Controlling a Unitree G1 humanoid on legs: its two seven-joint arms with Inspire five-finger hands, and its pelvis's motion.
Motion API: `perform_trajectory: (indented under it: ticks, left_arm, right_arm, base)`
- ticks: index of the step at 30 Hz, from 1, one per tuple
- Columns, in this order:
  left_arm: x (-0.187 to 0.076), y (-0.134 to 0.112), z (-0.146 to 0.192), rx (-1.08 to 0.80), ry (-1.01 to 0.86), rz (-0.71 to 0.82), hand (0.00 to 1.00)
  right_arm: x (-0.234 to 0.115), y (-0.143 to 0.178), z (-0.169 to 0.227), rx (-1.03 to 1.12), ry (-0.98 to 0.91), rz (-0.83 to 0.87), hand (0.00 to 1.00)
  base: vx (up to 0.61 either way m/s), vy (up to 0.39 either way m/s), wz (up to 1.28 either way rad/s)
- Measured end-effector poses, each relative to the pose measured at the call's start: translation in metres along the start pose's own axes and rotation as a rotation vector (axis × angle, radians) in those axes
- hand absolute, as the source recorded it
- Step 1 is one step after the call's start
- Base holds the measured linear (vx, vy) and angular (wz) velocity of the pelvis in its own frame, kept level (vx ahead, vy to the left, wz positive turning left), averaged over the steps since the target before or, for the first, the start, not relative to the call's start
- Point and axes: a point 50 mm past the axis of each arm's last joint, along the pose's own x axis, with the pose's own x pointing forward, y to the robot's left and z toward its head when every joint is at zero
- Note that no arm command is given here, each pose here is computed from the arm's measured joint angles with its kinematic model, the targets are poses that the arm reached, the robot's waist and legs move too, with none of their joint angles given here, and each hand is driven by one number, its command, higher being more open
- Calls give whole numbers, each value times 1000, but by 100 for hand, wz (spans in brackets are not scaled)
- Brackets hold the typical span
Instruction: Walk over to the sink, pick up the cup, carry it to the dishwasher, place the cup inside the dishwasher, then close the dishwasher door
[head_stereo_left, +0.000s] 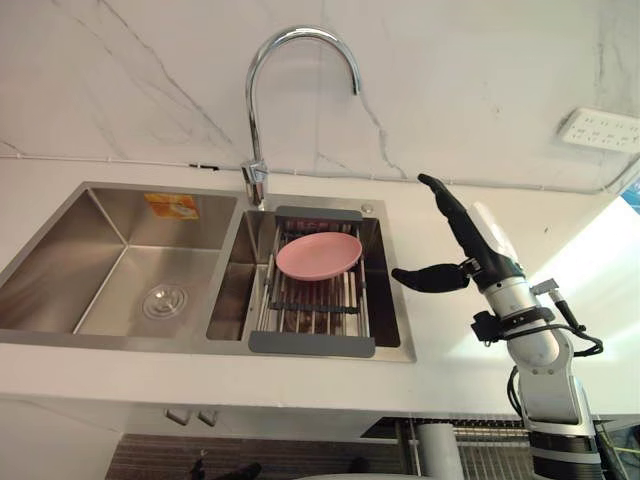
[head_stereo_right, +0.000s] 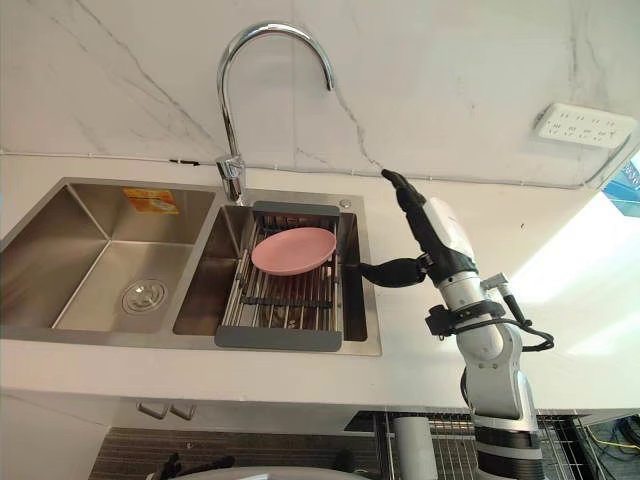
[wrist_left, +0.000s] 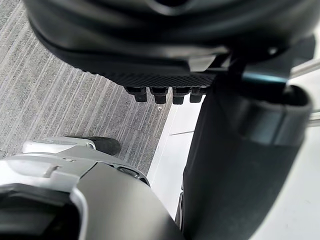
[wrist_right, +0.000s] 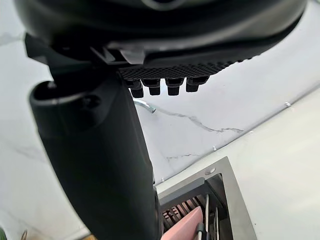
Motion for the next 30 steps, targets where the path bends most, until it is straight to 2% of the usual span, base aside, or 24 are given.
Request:
perform_trajectory:
  ticks: [7, 14, 23, 30]
  left_arm:
    - [0, 0, 1, 11, 1, -2, 100]
    - [2, -2, 4, 12, 2, -6, 100]
    - [4, -4, 9, 13, 7, -15, 100]
    - [5, -3, 11, 27, 12, -22, 100]
  right_arm:
    - [14, 22, 24, -150, -116, 150, 100]
    - [30, 30, 38, -270, -188, 171, 100]
    - [50, 52, 32, -347, -156, 236, 100]
    - [52, 83, 8, -399, -54, 345, 100]
  base:
    - [8, 28, 1]
    - [-1, 8, 3]
    - [8, 28, 6]
    - [9, 38, 5]
